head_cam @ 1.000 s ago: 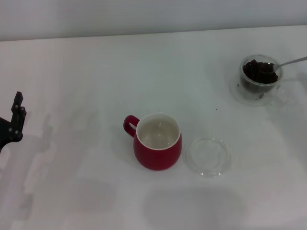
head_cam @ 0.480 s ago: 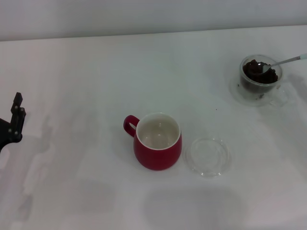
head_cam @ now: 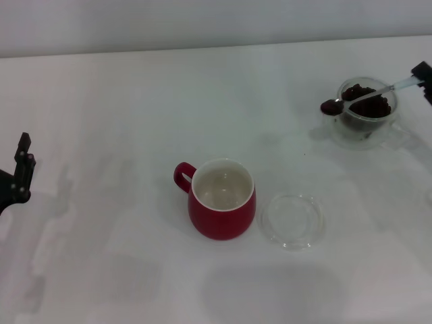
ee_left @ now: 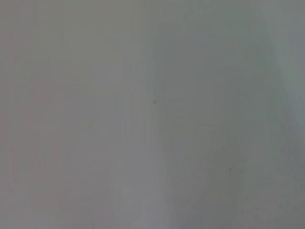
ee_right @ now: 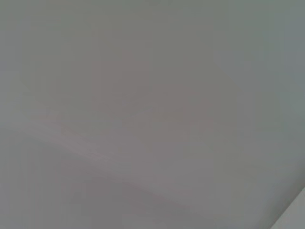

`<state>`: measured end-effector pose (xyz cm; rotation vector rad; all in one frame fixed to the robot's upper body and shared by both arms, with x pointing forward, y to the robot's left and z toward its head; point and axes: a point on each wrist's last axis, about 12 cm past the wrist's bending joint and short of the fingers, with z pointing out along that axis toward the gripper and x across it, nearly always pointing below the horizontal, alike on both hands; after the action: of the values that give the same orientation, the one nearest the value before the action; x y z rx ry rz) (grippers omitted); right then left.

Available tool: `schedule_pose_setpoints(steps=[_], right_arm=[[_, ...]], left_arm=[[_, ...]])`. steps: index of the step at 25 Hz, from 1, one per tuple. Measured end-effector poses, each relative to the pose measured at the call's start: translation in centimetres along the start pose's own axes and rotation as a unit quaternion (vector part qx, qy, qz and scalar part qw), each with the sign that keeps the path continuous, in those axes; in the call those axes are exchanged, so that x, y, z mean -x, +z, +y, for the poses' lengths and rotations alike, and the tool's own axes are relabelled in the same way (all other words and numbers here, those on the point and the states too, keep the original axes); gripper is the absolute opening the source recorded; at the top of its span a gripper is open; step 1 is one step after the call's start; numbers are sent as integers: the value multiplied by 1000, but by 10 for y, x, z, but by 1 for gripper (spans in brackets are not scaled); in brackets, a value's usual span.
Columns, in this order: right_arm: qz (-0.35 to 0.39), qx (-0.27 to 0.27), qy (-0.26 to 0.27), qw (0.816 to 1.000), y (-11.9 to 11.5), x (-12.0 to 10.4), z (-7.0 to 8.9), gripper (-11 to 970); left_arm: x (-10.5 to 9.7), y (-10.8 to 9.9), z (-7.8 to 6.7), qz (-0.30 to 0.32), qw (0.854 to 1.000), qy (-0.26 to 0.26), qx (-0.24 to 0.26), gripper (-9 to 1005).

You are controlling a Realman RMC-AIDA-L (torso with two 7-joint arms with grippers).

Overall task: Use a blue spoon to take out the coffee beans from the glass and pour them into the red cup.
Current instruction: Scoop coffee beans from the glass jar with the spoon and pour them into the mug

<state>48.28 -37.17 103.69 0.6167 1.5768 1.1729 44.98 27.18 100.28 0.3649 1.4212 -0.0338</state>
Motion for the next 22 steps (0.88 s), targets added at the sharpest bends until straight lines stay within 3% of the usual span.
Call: schedule_pose_setpoints(steps=[22], right_arm=[[101, 60, 13, 993, 15, -43, 14, 146]], left_arm=[[-1, -5, -1, 3, 1000, 0, -3, 490]])
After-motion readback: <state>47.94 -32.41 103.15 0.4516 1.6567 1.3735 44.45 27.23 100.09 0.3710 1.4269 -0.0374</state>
